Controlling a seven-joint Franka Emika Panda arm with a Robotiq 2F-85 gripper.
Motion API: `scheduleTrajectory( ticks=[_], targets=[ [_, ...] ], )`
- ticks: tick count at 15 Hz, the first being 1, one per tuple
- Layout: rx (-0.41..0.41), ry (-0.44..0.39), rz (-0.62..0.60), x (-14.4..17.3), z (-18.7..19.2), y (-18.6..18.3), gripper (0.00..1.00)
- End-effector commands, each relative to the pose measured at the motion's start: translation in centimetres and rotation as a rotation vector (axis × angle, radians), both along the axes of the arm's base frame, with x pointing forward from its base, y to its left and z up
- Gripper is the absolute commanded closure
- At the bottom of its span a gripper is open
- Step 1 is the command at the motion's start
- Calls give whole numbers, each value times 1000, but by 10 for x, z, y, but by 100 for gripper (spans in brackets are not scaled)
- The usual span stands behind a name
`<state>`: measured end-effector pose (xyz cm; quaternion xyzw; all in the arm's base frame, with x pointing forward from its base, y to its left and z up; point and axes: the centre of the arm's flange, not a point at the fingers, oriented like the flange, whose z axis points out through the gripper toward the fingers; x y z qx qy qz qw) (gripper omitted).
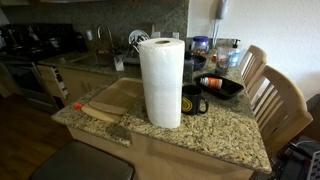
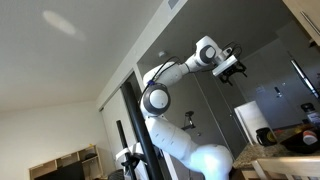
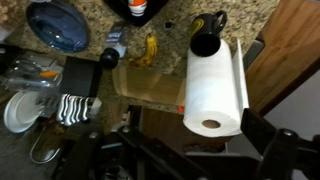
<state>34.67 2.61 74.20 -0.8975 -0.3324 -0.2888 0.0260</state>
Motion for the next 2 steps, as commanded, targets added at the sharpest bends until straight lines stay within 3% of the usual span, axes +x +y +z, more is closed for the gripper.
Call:
scheduleTrajectory(
  ticks=[1,2],
  targets=[
    [4,27,21,1,-7,-2,0],
    [4,42,28,5,-13,-3,0]
  ],
)
